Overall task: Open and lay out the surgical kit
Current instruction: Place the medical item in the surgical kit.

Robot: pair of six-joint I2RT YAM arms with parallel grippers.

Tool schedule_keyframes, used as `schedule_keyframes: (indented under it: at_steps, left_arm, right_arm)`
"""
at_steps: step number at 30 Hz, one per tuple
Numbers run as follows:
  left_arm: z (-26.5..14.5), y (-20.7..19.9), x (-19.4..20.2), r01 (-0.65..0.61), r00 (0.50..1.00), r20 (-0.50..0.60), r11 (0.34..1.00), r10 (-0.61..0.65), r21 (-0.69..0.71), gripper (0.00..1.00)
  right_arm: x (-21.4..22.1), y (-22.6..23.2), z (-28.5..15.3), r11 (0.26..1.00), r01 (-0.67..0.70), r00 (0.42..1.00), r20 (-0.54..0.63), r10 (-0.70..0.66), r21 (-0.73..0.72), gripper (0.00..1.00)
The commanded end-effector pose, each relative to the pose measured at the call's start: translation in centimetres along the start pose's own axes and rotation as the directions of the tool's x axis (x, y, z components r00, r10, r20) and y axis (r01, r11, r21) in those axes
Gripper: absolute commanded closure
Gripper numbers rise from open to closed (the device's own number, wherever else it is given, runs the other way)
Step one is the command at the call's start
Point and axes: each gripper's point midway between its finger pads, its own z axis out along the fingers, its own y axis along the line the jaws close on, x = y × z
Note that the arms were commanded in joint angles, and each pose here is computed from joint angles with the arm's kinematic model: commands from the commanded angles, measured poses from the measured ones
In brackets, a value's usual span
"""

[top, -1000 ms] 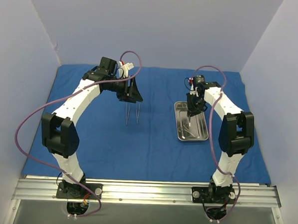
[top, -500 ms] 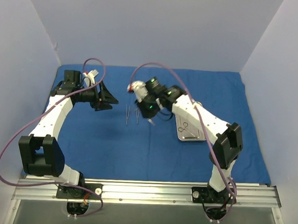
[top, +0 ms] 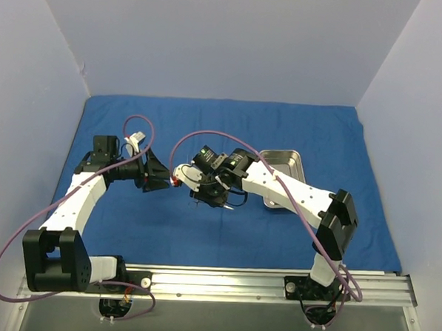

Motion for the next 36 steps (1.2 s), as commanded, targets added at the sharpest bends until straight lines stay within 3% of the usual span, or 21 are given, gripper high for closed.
schedule_keyframes:
  at_steps: [1,6,21,29,36]
  left_arm:
    - [0.4,-2.9,2.1,-0.097,0.994,-0.038,0.989,0.102,0.108,0.32]
    - [2.4,-3.2,5.6,-0.126,0.98,-0.141,0.985,0.141,0.116,0.33]
    - [4.2,-2.8,6.9,-0.151,0.945,-0.273,0.981,0.18,0.122,0.43]
    - [4.1,-2.9,7.5,-0.145,0.939,-0.293,0.98,0.179,0.135,0.56]
    - [3.8,-3.5,8.1,-0.153,0.935,-0.297,0.977,0.192,0.151,0.6]
  right_arm:
    - [0.3,0.5,-3.2,0.997,0.067,0.998,0.015,-0.068,0.026,1.0]
    - [-0.5,1.6,-4.1,0.996,0.089,0.995,0.041,-0.089,0.01,1.0]
    - [-0.4,3.9,-4.6,0.989,0.148,0.989,0.025,-0.148,0.003,1.0]
    - [-0.5,3.9,-4.2,0.989,0.149,0.989,0.022,-0.149,0.0,1.0]
    - [-0.8,4.1,-3.9,0.988,0.151,0.988,0.027,-0.15,-0.016,1.0]
